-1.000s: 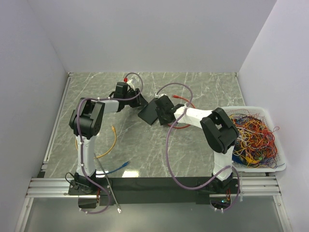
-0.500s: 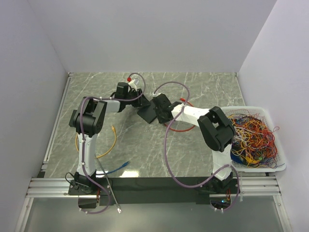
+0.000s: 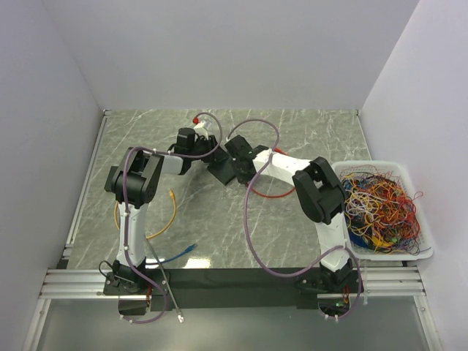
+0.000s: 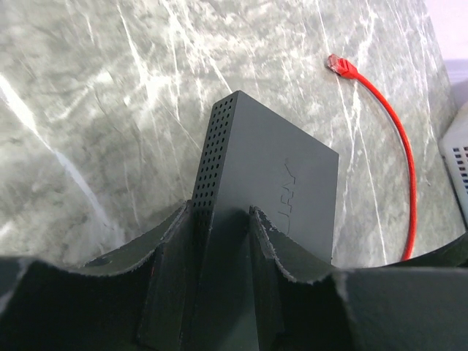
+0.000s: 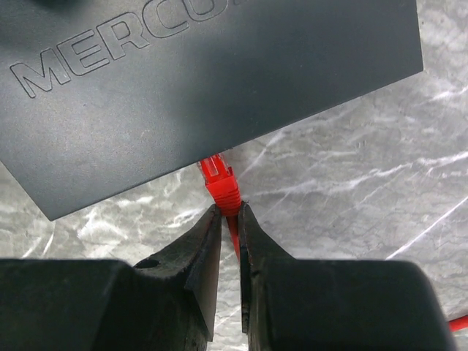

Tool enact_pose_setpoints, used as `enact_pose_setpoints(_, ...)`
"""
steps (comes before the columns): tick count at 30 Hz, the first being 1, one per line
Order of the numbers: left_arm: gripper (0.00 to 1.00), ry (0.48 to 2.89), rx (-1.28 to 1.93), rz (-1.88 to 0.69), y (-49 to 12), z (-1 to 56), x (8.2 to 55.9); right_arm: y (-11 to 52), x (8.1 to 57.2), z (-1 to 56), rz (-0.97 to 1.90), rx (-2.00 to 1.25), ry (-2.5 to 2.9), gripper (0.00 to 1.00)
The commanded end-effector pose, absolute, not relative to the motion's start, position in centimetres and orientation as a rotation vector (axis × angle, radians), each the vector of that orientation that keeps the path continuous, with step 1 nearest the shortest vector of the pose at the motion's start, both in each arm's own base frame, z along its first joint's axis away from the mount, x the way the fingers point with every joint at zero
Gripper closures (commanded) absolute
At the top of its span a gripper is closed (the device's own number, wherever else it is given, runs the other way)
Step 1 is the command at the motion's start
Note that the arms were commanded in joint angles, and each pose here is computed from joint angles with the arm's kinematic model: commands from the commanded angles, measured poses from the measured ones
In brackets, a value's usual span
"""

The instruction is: Insert the plug into the switch port

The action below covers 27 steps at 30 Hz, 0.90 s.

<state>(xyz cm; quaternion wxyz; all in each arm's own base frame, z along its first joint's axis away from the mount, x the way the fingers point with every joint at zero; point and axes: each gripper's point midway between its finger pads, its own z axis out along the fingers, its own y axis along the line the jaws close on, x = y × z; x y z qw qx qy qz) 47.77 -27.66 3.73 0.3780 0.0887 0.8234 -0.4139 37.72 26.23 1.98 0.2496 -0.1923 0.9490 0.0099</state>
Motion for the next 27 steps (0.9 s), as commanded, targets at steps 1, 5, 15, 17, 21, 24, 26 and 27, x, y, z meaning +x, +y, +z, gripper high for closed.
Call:
enact_pose_setpoints(1,0.6,2.319,0.301,-1.132,-29.9,-1.4,41.5,31.4,44.2,6.6,0.212,-0.423,2.322,1.0)
enact_pose_setpoints(5,0.6,2.315,0.303,-1.131,-29.9,-1.5,41.1,33.1,45.5,8.7,0.297,-0.415,2.234,1.0)
enact_pose_setpoints(15,0.6,2.317,0.288,-1.097,-29.5,-1.0,41.2,34.2,45.7,10.6,0.356,-0.444,2.129,0.93)
enact_pose_setpoints(17,0.6,2.318,0.275,-1.069,-29.2,-0.4,41.3,33.9,45.1,10.4,0.337,-0.453,2.14,0.85)
enact_pose_setpoints(21,0.6,2.326,0.204,-0.949,-27.4,0.5,42.5,32.6,43.6,10.7,0.303,-0.447,2.151,0.64)
enact_pose_setpoints(24,0.59,2.32,0.145,-0.887,-25.8,1.6,43.8,31.7,41.9,9.6,0.297,-0.438,2.189,0.52)
enact_pose_setpoints(26,0.59,2.306,0.084,-0.854,-24.3,2.4,45.3,31.5,41.0,9.2,0.293,-0.434,2.212,0.47)
enact_pose_setpoints(27,0.59,2.311,0.055,-0.843,-23.7,2.5,45.6,31.6,40.6,9.7,0.299,-0.44,2.203,0.46)
